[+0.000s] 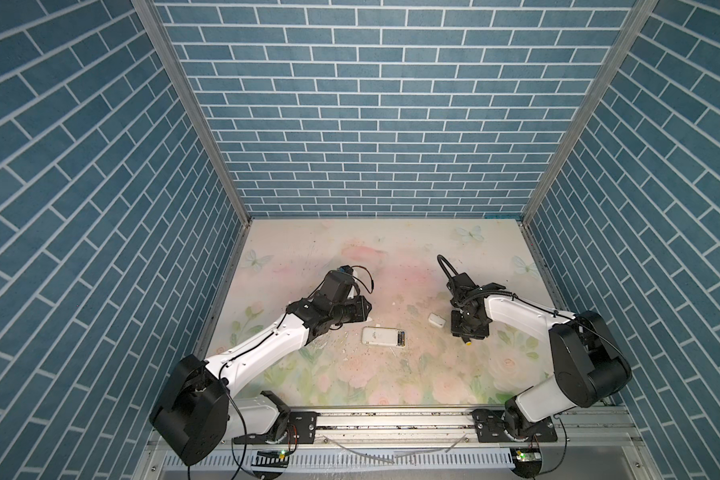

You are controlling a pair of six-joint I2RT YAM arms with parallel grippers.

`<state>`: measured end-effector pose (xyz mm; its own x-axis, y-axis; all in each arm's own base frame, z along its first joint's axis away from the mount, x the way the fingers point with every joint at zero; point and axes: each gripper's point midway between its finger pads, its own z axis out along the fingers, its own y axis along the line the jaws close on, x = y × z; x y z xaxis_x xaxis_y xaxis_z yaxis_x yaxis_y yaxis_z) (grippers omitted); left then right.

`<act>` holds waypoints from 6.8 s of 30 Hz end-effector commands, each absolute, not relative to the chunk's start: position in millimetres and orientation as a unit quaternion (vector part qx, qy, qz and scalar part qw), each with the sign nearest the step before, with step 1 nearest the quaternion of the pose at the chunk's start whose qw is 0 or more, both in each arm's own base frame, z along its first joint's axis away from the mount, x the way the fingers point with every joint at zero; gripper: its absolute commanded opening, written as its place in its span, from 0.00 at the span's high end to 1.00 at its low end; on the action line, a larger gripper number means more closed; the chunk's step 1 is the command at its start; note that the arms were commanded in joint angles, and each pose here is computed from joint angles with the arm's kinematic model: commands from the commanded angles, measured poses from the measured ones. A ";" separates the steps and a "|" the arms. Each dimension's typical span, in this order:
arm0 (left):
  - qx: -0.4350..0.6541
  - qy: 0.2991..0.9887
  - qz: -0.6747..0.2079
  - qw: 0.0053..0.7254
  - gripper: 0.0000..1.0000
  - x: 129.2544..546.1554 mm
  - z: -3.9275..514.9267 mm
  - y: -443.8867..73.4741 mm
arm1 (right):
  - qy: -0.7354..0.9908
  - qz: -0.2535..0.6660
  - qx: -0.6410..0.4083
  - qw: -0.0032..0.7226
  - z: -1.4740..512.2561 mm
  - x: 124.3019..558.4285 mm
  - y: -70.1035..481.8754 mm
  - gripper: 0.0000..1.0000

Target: Unload the batteries from the remote control

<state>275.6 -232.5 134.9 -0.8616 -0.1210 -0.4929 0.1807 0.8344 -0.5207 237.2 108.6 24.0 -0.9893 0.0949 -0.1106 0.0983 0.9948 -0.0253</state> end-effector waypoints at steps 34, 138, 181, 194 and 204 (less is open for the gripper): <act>0.020 0.818 -0.517 0.252 0.41 307.6 179.6 -363.0 | 0.939 0.208 -0.176 0.212 166.5 238.4 227.4 0.88; -0.126 0.630 -0.742 0.191 1.00 317.4 266.1 -399.4 | 0.707 0.375 -0.117 0.588 295.2 291.7 268.3 0.60; -0.097 0.707 -0.640 0.283 0.60 314.2 238.6 -332.0 | 0.794 0.266 -0.108 0.536 280.1 275.7 222.7 1.00; 0.012 0.892 -0.350 0.287 1.00 287.1 140.2 -247.2 | 0.899 0.208 -0.092 0.373 239.9 231.0 192.1 1.00; 0.073 0.929 -0.260 0.251 1.00 298.1 82.8 -245.1 | 0.953 0.200 -0.063 0.217 198.0 175.4 194.4 1.00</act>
